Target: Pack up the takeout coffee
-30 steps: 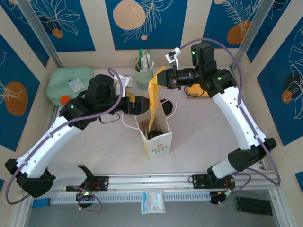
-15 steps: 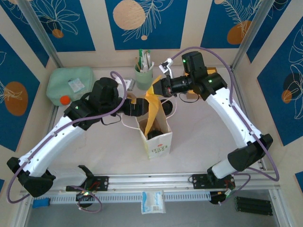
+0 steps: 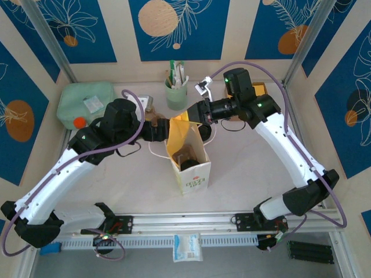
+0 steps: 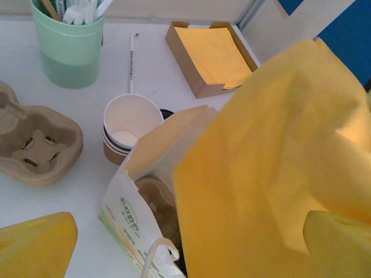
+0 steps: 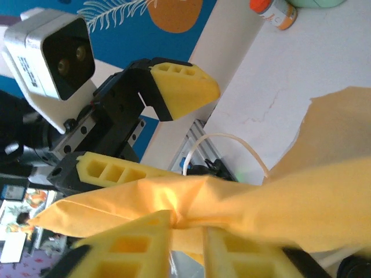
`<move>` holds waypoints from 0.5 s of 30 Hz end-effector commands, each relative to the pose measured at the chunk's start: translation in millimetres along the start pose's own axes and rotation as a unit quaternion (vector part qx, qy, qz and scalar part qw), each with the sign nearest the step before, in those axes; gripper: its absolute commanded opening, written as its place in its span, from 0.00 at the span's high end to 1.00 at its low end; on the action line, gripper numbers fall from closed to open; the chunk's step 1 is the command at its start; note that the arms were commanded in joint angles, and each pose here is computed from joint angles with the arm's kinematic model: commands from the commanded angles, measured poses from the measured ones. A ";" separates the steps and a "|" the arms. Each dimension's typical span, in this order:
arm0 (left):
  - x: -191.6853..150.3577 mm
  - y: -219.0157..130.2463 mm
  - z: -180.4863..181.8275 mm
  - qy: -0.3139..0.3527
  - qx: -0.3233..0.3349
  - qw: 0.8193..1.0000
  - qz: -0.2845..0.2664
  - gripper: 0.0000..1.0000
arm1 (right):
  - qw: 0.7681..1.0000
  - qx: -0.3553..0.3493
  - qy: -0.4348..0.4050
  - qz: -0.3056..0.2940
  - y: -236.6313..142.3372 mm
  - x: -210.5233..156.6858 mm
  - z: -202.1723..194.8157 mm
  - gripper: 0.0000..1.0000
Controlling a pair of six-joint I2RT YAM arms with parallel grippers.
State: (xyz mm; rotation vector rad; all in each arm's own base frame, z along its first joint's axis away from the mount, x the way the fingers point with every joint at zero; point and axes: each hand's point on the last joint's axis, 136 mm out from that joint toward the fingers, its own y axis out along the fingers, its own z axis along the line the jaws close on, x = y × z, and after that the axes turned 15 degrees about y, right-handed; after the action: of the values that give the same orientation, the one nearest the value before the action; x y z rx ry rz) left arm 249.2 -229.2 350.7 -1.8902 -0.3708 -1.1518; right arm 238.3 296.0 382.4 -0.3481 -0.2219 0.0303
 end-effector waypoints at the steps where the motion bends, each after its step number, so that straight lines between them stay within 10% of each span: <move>1: -0.3 -2.0 2.0 0.007 0.009 1.000 -0.002 0.00 | 1.000 -0.002 -0.012 -0.008 -8.3 -2.8 4.7 0.62; 15: 5.5 7.6 -4.6 0.020 -0.006 1.000 0.001 0.01 | 0.999 -0.001 -0.020 -0.028 -22.1 4.9 14.2 0.38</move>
State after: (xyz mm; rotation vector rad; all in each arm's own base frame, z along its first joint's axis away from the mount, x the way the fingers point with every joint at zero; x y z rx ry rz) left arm 254.6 -234.5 340.7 -1.8750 -0.3356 -1.1432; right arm 247.8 286.3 384.4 -0.3630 -0.2285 -0.0118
